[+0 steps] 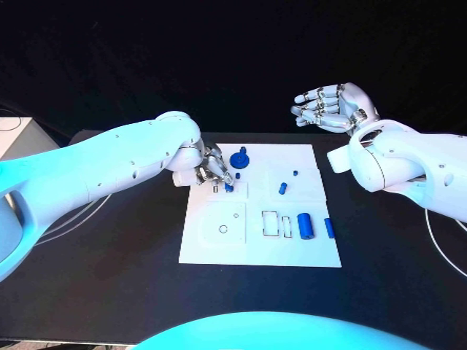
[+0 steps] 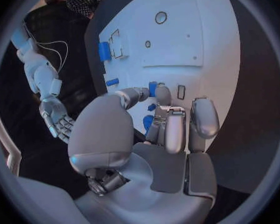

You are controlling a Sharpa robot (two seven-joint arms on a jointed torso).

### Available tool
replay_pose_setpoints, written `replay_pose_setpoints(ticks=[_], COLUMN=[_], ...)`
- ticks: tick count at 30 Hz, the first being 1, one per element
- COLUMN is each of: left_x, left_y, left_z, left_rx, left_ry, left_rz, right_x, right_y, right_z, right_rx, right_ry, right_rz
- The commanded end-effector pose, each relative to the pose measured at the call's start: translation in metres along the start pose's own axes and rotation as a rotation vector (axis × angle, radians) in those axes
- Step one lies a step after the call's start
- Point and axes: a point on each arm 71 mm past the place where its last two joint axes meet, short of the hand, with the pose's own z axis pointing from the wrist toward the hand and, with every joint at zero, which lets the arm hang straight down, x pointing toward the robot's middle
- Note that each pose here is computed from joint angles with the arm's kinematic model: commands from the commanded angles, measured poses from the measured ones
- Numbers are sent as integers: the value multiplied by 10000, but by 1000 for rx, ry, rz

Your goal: Assemble the parts on the task board

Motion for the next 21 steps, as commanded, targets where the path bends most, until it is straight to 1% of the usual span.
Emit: replay_pose_setpoints(ticks=[1,5,10,16,21], left_x=[-22,-44,-62,-43,-35], left_y=[-48,-40,-41,-64,-82], left_z=[-28,-66,-95,-83,-62], left_rx=[69,88,97,81,55], left_ry=[-53,-90,-134,-144,-147], left_rz=[-50,-59,-35,-9,15], right_x=[8,3,0,2,4], right_y=[3,0,-4,-7,-7], right_z=[-4,-5,-8,-11,-11], right_rx=[-6,-5,-4,-2,-2], right_ry=[11,11,11,11,12], right_rz=[3,3,3,3,3])
